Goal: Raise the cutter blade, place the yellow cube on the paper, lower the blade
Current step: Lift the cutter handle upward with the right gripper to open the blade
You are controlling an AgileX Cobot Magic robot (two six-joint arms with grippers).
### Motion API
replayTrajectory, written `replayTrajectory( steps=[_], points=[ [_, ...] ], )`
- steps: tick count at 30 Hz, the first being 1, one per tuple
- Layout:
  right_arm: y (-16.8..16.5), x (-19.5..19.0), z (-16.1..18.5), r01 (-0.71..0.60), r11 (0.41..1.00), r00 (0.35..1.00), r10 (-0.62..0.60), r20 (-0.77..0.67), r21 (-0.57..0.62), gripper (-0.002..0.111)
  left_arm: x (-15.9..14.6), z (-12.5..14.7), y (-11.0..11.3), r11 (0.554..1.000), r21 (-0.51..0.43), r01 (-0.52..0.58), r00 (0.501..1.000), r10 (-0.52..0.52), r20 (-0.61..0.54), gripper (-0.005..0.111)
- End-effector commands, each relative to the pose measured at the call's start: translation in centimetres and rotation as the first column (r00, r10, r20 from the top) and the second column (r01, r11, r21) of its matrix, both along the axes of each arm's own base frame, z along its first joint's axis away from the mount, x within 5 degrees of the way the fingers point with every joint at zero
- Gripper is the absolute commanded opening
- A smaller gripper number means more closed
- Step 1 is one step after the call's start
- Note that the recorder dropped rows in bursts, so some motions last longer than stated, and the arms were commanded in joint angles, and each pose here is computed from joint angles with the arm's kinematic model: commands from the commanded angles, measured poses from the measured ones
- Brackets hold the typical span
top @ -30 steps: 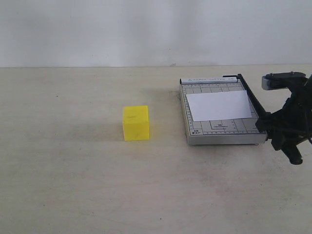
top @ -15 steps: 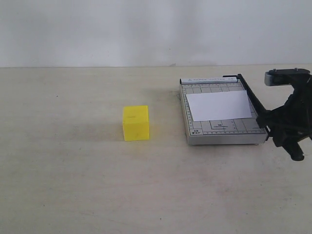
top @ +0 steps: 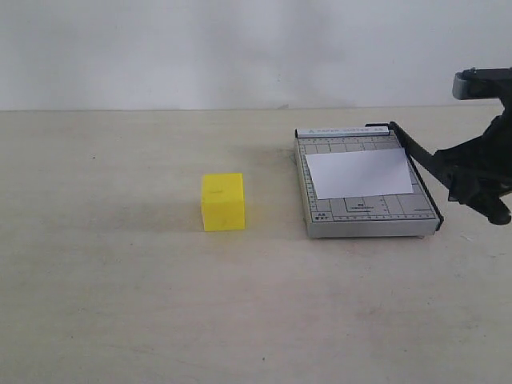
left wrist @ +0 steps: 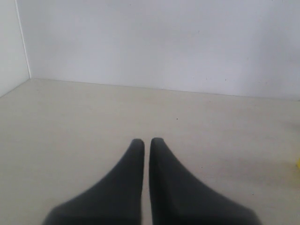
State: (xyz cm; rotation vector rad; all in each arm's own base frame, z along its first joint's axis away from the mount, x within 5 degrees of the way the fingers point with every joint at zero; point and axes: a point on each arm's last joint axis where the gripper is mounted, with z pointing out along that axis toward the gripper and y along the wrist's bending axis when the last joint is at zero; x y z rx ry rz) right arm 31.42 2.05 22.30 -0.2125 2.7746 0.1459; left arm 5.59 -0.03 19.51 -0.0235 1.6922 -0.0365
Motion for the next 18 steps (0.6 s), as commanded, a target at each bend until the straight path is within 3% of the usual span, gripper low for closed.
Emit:
replayTrajectory(
  steps=[1,8,12,18],
  points=[
    [0.1,0.0,2.2,-0.027,1.000,0.992,0.027,0.121,-0.003,0.003,0.0,-0.1,0.0,1.000,-0.002,0.002,1.000,-0.002,0.002,0.004],
    [0.2,0.2,2.5,-0.012,1.000,0.988,0.009,0.152,0.020,0.003,0.0,-0.1,0.0,1.000,-0.002,0.002,1.000,-0.002,0.002,0.004],
    [0.2,0.4,2.9,-0.016,1.000,0.985,0.012,0.172,0.017,0.017,0.0,-0.1,0.0,1.000,-0.002,0.002,1.000,-0.002,0.002,0.004],
    [0.3,1.5,5.7,-0.019,0.999,0.971,0.013,0.237,0.026,0.019,0.0,-0.1,0.0,1.000,-0.002,0.002,1.000,-0.002,0.002,0.004]
  ],
)
